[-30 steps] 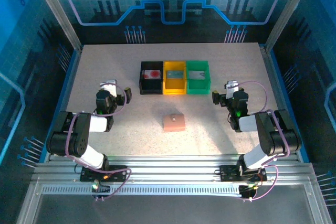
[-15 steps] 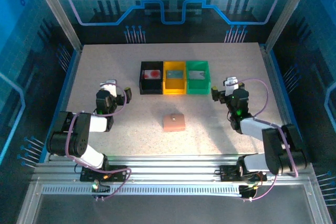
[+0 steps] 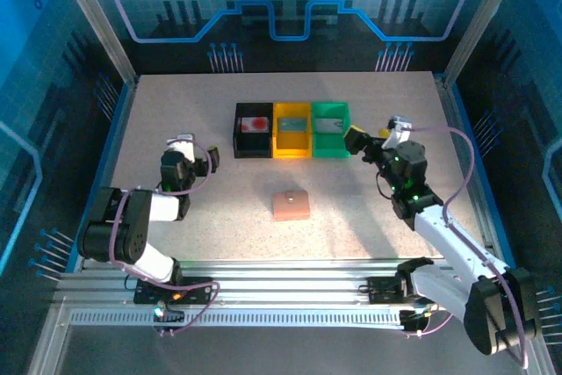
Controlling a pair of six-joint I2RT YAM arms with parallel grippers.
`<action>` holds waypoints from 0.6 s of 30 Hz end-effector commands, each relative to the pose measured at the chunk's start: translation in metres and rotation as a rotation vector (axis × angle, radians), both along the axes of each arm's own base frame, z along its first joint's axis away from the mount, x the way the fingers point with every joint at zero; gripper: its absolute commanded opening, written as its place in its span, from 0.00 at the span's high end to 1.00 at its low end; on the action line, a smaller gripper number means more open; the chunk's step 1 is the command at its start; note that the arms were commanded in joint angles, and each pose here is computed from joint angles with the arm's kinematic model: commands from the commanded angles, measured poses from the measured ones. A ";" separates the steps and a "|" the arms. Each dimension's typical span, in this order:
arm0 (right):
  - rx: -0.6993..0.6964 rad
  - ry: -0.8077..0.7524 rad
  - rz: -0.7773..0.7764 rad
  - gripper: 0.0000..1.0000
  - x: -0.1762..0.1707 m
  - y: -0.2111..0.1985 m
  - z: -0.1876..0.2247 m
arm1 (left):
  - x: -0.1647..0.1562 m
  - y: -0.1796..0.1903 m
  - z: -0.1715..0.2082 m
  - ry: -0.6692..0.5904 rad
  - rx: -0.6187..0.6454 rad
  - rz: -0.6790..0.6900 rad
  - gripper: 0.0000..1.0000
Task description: Take the credit cards out of the card holder
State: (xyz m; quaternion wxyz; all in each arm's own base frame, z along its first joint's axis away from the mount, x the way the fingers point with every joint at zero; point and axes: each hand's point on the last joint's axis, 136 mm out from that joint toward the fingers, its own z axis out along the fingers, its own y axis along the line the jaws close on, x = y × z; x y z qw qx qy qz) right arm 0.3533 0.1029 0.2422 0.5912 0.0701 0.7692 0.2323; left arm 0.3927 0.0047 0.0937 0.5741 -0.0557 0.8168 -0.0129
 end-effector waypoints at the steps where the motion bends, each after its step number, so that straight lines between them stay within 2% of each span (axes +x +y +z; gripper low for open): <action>1: -0.112 0.195 0.042 0.00 -0.015 0.029 -0.014 | -0.004 0.014 0.032 -0.041 0.022 0.097 0.01; 3: -0.185 0.222 0.065 0.00 -0.020 0.044 -0.019 | -0.007 0.011 0.046 -0.034 0.017 0.085 0.01; 7: -0.296 0.303 0.123 0.00 -0.033 0.077 -0.043 | -0.019 0.009 0.092 -0.070 -0.128 0.125 0.01; 10: -0.375 0.365 0.159 0.04 -0.044 0.095 -0.060 | -0.036 -0.008 0.133 -0.095 -0.228 0.051 0.01; 11: -0.382 0.375 0.171 0.05 -0.047 0.101 -0.059 | -0.042 -0.010 0.144 -0.121 -0.274 0.043 0.00; 14: -0.409 0.424 0.224 0.11 -0.059 0.121 -0.072 | -0.065 0.000 0.159 -0.154 -0.520 0.173 0.01; 17: -0.446 0.476 0.260 0.15 -0.069 0.136 -0.088 | -0.079 -0.018 0.171 -0.117 -0.603 0.091 0.01; 18: -0.459 0.499 0.273 0.16 -0.074 0.141 -0.094 | -0.084 -0.020 0.170 -0.093 -0.649 0.101 0.01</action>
